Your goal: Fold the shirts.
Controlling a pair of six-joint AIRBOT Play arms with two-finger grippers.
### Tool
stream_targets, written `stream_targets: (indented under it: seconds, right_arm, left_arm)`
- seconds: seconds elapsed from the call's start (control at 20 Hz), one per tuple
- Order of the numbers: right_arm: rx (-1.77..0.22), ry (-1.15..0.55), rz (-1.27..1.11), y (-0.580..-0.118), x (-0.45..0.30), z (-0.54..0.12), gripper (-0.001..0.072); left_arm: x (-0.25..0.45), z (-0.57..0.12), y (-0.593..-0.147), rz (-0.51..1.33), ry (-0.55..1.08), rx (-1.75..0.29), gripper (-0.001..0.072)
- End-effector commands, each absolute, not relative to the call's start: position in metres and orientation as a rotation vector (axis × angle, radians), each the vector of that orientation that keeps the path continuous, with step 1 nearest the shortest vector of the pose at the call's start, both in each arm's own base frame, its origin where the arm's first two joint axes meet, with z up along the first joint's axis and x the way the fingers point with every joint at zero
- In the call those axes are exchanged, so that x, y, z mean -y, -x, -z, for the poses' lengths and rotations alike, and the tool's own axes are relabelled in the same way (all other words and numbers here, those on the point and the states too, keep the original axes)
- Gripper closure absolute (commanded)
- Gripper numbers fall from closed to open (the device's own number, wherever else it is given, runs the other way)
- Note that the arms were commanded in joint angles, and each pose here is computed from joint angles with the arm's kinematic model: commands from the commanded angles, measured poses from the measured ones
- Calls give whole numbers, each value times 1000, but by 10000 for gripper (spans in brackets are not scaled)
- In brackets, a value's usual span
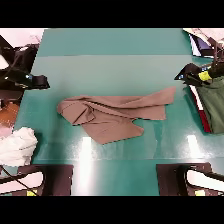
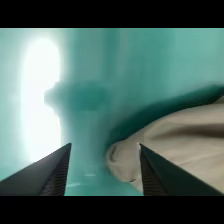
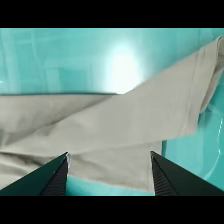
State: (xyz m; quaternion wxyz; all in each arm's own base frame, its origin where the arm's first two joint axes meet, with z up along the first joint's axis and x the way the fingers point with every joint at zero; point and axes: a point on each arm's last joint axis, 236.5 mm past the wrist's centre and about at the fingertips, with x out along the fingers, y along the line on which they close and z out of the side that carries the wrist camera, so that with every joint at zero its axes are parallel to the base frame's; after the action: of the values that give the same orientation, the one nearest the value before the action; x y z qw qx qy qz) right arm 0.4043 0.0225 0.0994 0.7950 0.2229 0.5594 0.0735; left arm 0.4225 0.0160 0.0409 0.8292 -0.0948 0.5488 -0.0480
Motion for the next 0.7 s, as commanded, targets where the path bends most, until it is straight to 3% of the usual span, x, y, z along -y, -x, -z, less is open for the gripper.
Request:
stream_targets:
  seconds: [0.0,0.2,0.35,0.65]
  right_arm:
    - [-1213,-470,-170,-399,-24,-108,132]
    - [-1217,-445,-203,-399,-39,-108,133]
    - [-1210,-436,-215,-401,-46,-109,133]
    - [-1214,-436,-216,-400,-46,-109,133]
  left_arm:
    - [-17,-16,-406,137,492,-1192,205]
    - [12,46,-342,233,592,-1384,206]
    - [19,74,-318,213,629,-1441,205]
    - [42,78,-334,255,709,-1333,205]
